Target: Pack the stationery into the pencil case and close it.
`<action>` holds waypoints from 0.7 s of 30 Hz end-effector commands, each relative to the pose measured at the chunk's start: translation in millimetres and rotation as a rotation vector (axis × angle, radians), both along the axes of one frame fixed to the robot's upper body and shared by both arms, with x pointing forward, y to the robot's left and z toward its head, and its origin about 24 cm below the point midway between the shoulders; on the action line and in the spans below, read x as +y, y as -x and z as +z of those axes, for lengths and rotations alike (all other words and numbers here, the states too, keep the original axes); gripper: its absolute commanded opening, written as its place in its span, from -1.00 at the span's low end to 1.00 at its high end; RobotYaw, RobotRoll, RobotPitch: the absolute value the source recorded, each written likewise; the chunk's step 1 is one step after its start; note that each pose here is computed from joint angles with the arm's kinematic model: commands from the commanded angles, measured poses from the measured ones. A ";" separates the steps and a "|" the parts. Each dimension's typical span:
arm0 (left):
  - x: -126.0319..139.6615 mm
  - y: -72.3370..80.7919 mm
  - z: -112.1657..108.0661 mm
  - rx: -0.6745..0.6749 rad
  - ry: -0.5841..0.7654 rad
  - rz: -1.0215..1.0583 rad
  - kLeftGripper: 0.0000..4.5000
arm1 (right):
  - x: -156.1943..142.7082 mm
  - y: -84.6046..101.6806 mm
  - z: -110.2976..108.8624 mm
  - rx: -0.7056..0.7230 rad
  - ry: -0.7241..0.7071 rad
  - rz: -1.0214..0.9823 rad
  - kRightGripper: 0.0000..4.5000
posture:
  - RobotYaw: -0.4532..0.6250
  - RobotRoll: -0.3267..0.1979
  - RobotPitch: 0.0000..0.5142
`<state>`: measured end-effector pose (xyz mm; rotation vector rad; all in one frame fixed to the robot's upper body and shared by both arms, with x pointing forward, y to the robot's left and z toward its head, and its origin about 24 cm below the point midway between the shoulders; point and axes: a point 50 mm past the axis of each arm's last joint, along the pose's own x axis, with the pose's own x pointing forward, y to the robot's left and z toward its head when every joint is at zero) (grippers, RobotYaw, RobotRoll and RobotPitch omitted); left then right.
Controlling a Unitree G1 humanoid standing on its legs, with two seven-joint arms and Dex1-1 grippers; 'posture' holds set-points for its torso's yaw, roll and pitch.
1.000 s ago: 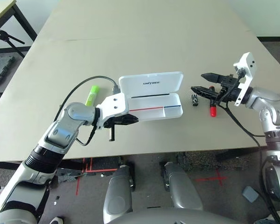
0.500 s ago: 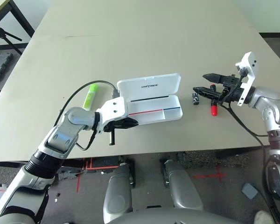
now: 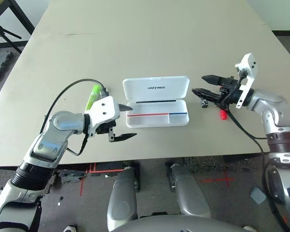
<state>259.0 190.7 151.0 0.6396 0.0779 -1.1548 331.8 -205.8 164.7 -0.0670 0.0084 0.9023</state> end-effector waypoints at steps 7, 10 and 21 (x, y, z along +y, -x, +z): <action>13.6 5.4 6.4 -0.010 0.050 0.078 0.98 | -4.6 -0.8 12.2 -0.021 -0.067 -0.281 1.00 | -0.21 0.25 -0.04; 15.5 5.8 5.8 -0.007 0.066 0.094 0.98 | -12.8 -3.1 10.8 0.010 -0.100 -0.410 1.00 | -0.23 0.25 -0.04; 14.5 0.8 6.5 -0.012 0.074 0.098 0.98 | -4.9 7.3 0.0 0.026 -0.100 -0.386 1.00 | -0.24 0.25 -0.07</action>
